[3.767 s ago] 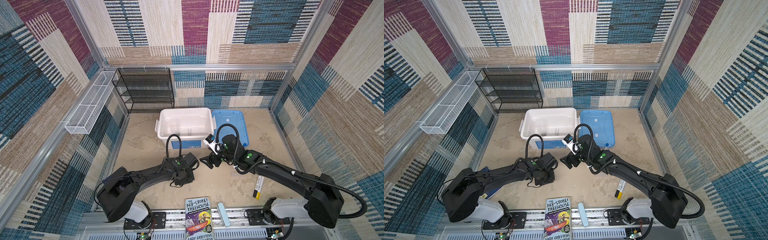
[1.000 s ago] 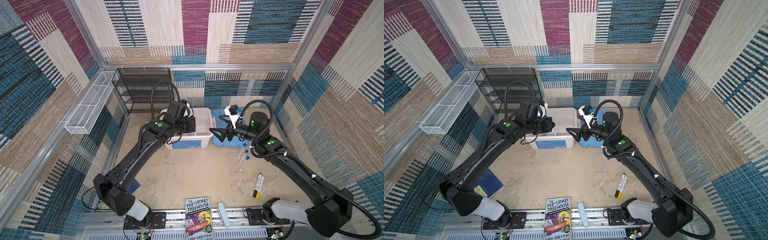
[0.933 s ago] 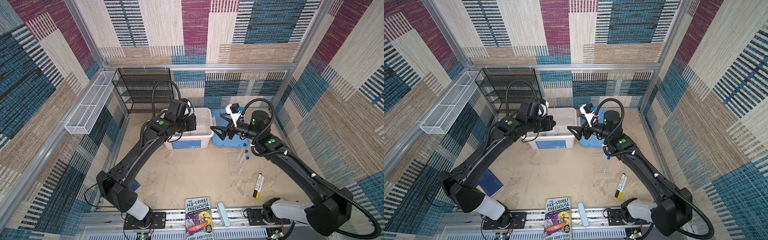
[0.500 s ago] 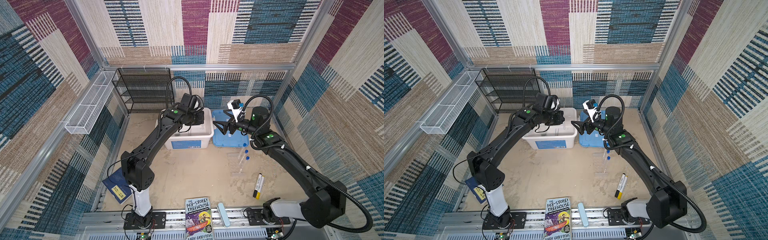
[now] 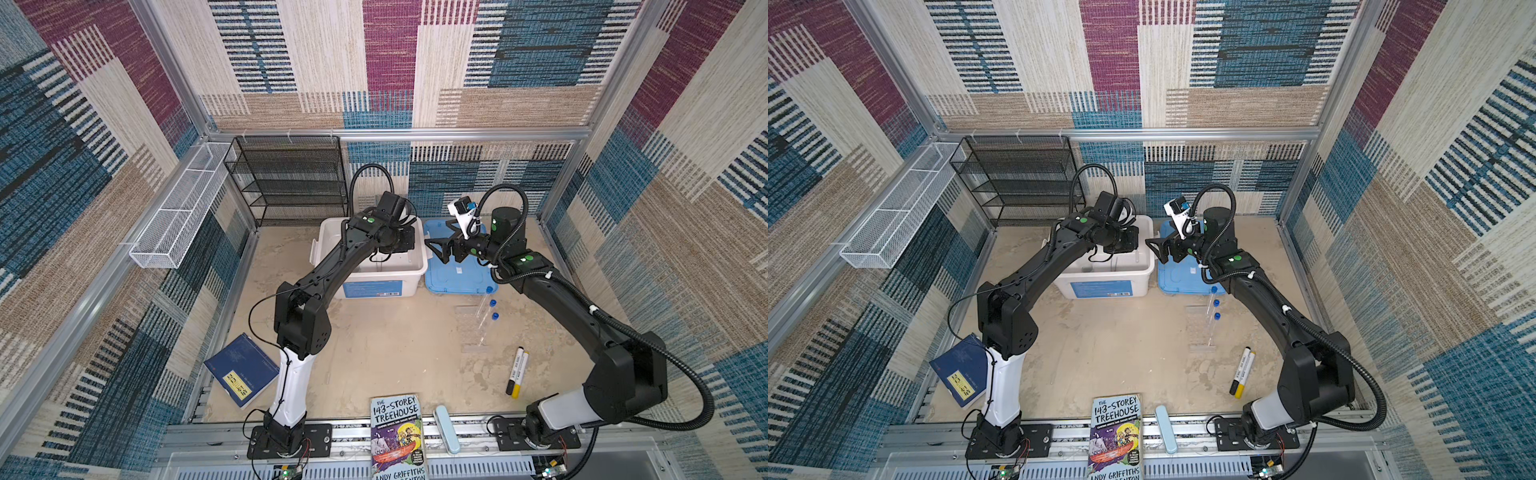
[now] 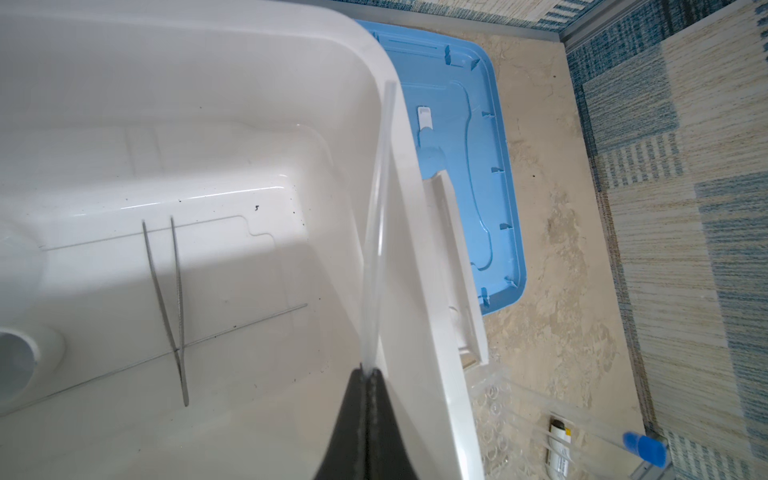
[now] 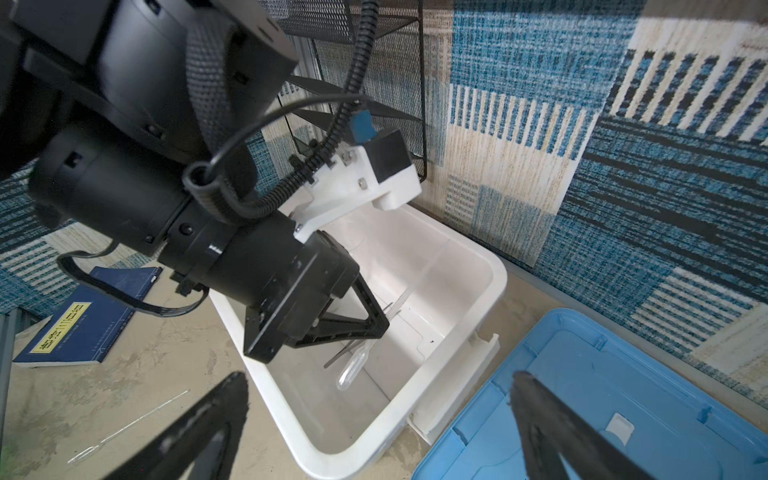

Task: Organize the chemistry lab equipment
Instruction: 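Lower the pipette down into the white bin with the left gripper, then open the left gripper to release the pipette inside the bin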

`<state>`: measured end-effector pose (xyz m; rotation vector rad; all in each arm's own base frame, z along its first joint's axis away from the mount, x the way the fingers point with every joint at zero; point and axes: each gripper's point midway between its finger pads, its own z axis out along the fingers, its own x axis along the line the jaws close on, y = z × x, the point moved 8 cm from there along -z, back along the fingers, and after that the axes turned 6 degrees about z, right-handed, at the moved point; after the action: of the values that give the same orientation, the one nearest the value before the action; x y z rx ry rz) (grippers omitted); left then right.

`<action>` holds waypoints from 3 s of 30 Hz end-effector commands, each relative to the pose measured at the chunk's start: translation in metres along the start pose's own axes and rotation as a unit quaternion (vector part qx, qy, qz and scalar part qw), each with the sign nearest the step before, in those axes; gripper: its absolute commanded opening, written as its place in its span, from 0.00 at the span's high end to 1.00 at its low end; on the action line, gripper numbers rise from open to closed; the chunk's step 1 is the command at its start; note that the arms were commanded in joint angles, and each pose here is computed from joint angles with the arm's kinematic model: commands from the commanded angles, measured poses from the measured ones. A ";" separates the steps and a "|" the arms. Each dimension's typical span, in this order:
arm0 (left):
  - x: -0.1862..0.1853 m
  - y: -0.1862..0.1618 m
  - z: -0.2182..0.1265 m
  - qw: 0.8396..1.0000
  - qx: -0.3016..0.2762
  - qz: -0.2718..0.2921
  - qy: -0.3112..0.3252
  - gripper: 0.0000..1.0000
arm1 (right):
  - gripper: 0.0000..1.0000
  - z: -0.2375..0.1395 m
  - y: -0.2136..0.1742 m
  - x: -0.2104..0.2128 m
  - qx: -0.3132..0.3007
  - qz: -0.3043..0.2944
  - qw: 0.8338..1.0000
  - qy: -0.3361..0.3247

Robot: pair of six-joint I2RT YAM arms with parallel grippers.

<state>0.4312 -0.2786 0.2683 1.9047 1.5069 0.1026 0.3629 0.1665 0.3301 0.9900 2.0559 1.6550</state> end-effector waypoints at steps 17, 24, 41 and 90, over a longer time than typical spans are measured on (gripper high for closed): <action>0.024 -0.018 0.058 0.998 0.058 -0.034 -0.002 1.00 | 0.01 0.013 -0.006 -0.014 0.025 -0.009 0.999 -0.037; 0.032 -0.023 0.080 0.993 0.081 -0.069 -0.041 1.00 | 0.01 0.015 -0.007 -0.017 0.029 -0.011 0.999 -0.042; 0.046 -0.039 0.108 0.992 0.105 -0.073 -0.020 1.00 | 0.01 0.017 -0.011 -0.018 0.030 -0.011 0.998 -0.045; 0.065 -0.062 0.135 0.986 0.151 -0.064 0.025 0.79 | 0.01 0.019 -0.025 -0.022 0.044 -0.007 0.997 -0.056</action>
<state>0.4672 -0.2860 0.1064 2.0065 1.7294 -0.1834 0.3817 0.1627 0.2921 1.0965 2.1012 1.4688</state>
